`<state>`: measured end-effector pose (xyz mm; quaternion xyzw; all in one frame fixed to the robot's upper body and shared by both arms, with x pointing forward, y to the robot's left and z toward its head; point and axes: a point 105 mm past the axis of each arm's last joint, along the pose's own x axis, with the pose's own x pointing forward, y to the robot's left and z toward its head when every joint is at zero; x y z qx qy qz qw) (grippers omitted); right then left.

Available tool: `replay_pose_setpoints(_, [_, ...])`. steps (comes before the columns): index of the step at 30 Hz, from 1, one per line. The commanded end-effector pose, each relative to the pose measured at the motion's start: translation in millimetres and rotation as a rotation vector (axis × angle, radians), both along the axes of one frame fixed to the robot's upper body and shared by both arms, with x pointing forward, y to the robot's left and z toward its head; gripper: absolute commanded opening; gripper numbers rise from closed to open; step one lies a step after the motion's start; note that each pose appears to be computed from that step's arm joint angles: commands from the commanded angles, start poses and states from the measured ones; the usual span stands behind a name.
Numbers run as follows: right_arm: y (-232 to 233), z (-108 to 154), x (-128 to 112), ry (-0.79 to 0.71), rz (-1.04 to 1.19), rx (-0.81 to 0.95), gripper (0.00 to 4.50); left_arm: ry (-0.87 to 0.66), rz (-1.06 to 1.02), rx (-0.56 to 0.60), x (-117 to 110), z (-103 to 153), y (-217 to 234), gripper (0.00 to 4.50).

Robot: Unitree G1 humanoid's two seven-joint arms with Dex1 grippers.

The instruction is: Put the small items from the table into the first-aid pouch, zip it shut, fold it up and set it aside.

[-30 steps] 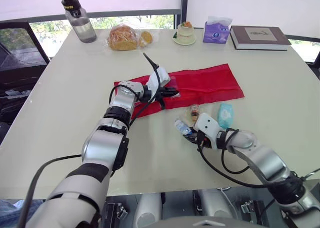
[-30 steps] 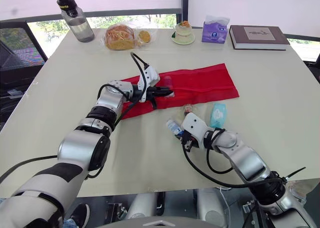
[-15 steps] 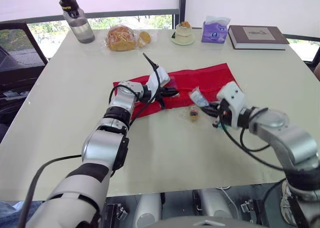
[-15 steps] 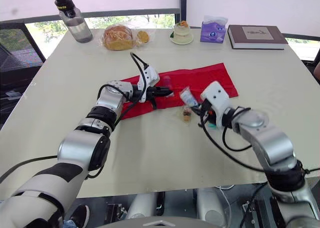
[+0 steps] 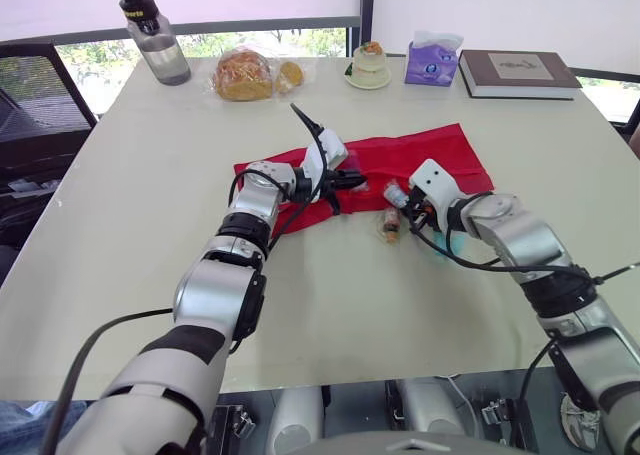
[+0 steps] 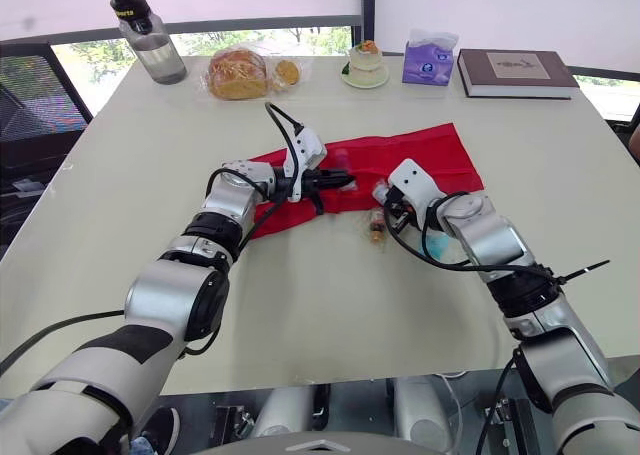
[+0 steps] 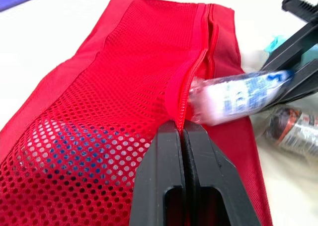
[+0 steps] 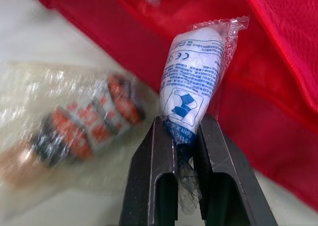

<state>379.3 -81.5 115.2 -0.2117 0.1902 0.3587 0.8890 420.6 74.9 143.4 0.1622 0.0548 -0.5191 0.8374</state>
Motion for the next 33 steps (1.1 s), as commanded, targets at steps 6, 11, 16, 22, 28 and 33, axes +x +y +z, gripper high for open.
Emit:
replay_pose_setpoints(6, [23.0, 19.6, 34.3, -0.078, -0.121, 0.124, 0.07, -0.017, -0.094, -0.031, -10.7, 5.2, -21.6, 0.00])
replay_pose_setpoints(11, [33.4, 26.6, 48.8, -0.135, -0.165, 0.155, 0.07, -0.015, -0.099, -0.032, -11.4, 5.7, -24.6, 0.00])
replay_pose_setpoints(16, [40.7, 22.0, 43.7, -0.153, -0.118, 0.140, 1.81, -0.007, -0.086, -0.025, -10.3, 3.5, -20.0, 0.00])
replay_pose_setpoints(22, [26.4, 21.7, 28.8, -0.139, -0.104, 0.131, 3.33, -0.004, -0.043, -0.029, -5.2, 4.7, -11.5, 0.00])
replay_pose_setpoints(28, [11.8, 31.7, 5.6, -0.139, -0.080, 0.153, 3.33, -0.006, -0.026, -0.035, -2.5, 7.1, -10.4, 0.00])
replay_pose_setpoints(33, [-0.9, 50.0, -25.1, -0.197, 0.016, 0.223, 3.33, -0.006, -0.014, -0.037, -1.3, 6.7, -8.2, 0.00])
